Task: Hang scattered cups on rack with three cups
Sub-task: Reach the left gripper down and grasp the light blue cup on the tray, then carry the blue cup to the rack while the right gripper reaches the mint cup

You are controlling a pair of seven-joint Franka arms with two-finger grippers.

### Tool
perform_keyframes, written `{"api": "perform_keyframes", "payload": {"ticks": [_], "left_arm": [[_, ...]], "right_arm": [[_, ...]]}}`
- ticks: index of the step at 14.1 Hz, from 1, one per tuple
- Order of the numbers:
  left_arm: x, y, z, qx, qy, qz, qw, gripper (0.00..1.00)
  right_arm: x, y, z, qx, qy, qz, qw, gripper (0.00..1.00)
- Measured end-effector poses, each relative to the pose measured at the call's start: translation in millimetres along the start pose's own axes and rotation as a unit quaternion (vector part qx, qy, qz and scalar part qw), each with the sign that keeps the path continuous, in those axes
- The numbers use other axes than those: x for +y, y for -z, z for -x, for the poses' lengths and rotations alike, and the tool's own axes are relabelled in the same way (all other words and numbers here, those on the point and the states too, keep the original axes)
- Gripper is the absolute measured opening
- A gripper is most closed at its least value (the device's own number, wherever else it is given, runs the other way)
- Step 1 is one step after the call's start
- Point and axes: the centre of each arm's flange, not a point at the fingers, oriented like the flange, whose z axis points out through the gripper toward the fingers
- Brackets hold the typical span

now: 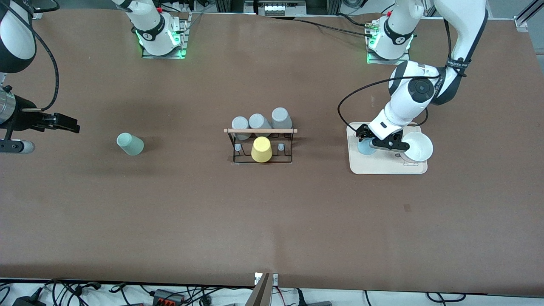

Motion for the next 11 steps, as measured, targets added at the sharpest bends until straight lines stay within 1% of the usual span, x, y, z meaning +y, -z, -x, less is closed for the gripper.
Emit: {"api": "perform_keyframes", "payload": {"ticks": [4, 7, 8, 11], "left_arm": [[-1, -8, 3, -0.007, 0.001, 0.001, 1.0, 1.0], [-3, -9, 3, -0.008, 0.003, 0.001, 1.0, 0.71], [-4, -8, 2, -0.007, 0.004, 0.001, 1.0, 0.67], [-9, -8, 1, -0.006, 0.009, 0.001, 1.0, 0.66]], "right_arm": [[-1, 0, -1, 0.005, 0.001, 0.001, 1.0, 1.0], [-3, -18, -3, -0.003, 0.003, 0.001, 1.0, 1.0], [-4, -28, -5, -0.006, 0.004, 0.001, 1.0, 1.0], [-8, -64, -9, -0.012, 0.007, 0.001, 1.0, 1.0]]}}
